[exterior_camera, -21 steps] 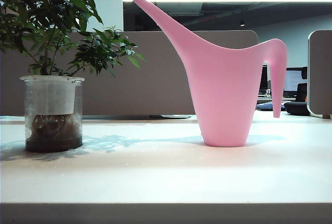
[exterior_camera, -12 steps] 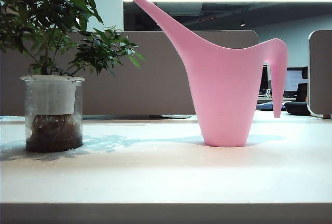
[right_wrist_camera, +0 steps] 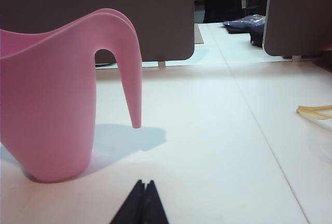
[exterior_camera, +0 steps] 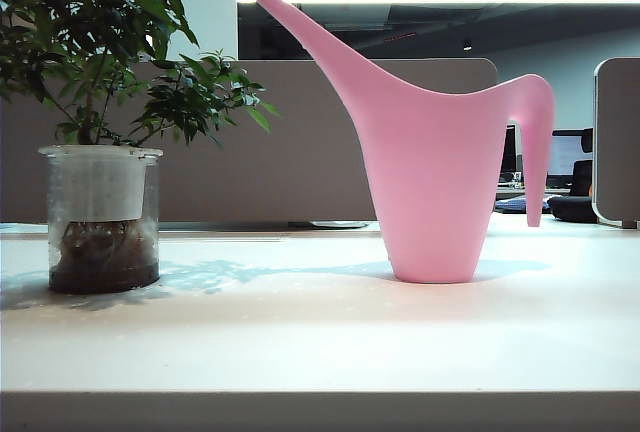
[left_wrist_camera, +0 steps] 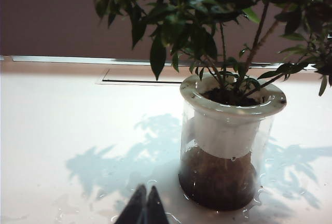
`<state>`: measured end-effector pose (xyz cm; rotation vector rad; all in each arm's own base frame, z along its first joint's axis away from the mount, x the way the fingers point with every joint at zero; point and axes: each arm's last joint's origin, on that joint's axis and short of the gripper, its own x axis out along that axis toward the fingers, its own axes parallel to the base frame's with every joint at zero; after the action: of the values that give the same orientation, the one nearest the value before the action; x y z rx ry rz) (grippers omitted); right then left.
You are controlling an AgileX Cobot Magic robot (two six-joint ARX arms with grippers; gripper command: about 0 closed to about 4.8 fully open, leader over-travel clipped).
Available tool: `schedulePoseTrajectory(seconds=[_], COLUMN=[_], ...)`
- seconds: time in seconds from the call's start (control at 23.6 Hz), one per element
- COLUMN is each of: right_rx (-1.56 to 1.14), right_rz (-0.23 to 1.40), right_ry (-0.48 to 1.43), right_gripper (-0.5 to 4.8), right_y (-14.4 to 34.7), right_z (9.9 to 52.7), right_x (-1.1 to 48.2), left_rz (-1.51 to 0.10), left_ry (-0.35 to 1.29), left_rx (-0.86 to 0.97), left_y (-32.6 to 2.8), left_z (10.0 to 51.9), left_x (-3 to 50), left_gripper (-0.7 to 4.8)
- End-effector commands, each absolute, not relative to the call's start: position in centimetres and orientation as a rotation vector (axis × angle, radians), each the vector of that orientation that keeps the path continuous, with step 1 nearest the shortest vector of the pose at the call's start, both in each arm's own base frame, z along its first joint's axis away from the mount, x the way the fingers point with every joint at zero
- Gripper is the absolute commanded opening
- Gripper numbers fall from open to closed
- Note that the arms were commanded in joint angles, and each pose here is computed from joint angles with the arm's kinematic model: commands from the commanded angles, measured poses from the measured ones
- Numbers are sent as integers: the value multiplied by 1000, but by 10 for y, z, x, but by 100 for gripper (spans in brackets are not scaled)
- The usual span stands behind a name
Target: Pick up the watering can from the table, water the potted plant, and put the can back.
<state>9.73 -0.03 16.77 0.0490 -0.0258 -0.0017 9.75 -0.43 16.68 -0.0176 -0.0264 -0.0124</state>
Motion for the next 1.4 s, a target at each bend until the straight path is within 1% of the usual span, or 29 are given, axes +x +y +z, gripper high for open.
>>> schedulePoseTrajectory(seconds=[0.04,0.51,0.59,0.68,0.85,0.89,1.02,1.1,1.23,1.4], right_rx=[52,53,61,107,105,89,41,15,-15,-9], right_rz=[1,0,7,28,33,34,13,-34,-105,-118], right_ry=[-61,-49,-83,-172,-295,-367,-450,-446,-382,-315], right_gripper=[-5,-5,-5,-5,-5,-5,-5,-5,-5,-5], right_y=[0,0,0,0,0,0,0,-1,-3,-3], right_z=[170,169,173,191,234,261,294,310,330,357], right_x=[97,97,97,93,79,67,51,45,45,63], left_rz=[-13,-17,-17,-22,-16,-10,-9,-20,-44,-69], left_ry=[-67,-66,-74,-125,-228,-243,-226,-209,-203,-160], left_rx=[-18,-19,-19,-22,-27,-23,-8,-6,-7,-4], left_y=[-4,-4,-4,-4,-3,-3,-3,-4,-5,-7], left_z=[172,172,175,192,234,257,286,306,335,376], left_x=[97,97,97,92,80,75,75,79,89,111], left_gripper=[-5,-5,-5,-5,-5,-5,-5,-5,-5,-5])
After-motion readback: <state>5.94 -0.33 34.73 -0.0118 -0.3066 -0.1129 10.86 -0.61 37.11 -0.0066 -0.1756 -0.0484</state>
